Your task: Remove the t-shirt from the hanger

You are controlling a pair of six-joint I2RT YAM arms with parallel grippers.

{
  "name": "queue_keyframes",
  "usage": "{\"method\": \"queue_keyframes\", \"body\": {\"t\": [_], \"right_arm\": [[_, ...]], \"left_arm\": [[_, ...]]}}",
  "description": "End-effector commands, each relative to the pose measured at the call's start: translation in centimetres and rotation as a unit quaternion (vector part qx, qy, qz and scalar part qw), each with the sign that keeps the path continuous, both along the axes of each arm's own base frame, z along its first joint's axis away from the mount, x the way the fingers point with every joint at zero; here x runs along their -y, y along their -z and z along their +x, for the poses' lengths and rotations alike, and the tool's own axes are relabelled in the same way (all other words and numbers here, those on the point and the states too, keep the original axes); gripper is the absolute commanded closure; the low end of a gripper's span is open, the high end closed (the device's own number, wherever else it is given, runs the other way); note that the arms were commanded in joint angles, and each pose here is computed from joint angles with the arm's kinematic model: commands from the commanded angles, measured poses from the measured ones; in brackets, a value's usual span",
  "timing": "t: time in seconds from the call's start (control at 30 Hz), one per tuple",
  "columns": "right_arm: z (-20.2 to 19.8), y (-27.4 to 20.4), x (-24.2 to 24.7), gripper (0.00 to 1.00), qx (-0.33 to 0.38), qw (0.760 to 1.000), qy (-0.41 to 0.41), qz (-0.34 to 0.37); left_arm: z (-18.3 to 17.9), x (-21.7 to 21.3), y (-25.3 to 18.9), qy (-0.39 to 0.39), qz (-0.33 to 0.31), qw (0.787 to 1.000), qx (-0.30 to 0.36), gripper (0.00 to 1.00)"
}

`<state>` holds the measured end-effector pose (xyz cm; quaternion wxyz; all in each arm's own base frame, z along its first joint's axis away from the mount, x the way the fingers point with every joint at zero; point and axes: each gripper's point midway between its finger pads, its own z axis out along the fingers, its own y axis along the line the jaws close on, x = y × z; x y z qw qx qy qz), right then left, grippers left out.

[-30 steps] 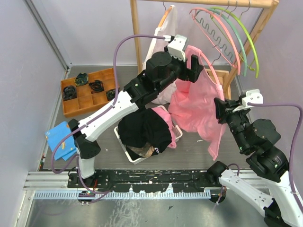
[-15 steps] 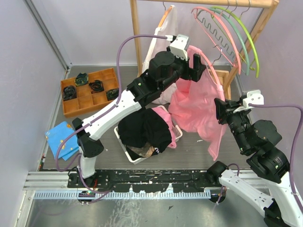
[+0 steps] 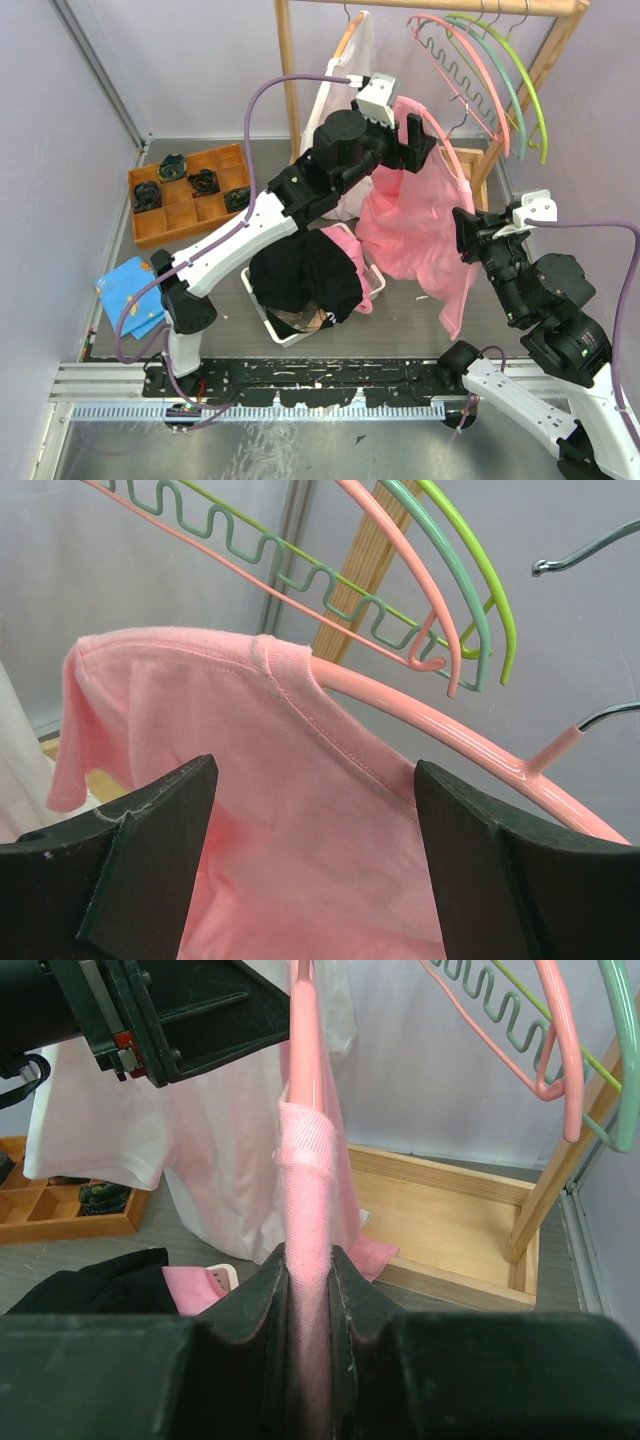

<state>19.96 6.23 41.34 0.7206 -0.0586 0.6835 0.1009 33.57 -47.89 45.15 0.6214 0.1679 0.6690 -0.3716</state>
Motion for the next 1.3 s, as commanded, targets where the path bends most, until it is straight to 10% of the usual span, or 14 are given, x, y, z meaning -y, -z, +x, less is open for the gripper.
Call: {"method": "queue_keyframes", "body": {"t": [0.0, 0.6, 1.13, 1.27], "right_arm": [[-0.5, -3.8, 0.3, 0.99, 0.059, 0.998, -0.002, 0.035], [-0.6, -4.3, 0.0, 1.0, 0.062, 0.997, -0.012, 0.038], [-0.5, -4.6, -0.3, 1.0, 0.063, 0.997, -0.018, 0.034], [-0.4, -4.6, -0.4, 0.99, 0.063, 0.997, -0.019, 0.033]], "left_arm": [[-0.7, -1.5, -3.7, -0.003, -0.041, 0.999, 0.022, 0.14], [0.3, -1.6, -4.0, -0.014, -0.051, 0.998, 0.024, 0.15], [1.8, 0.0, -1.9, -0.009, -0.035, 0.999, 0.006, 0.44], [1.7, 0.0, -1.9, -0.008, -0.034, 0.999, 0.007, 0.66]]}}
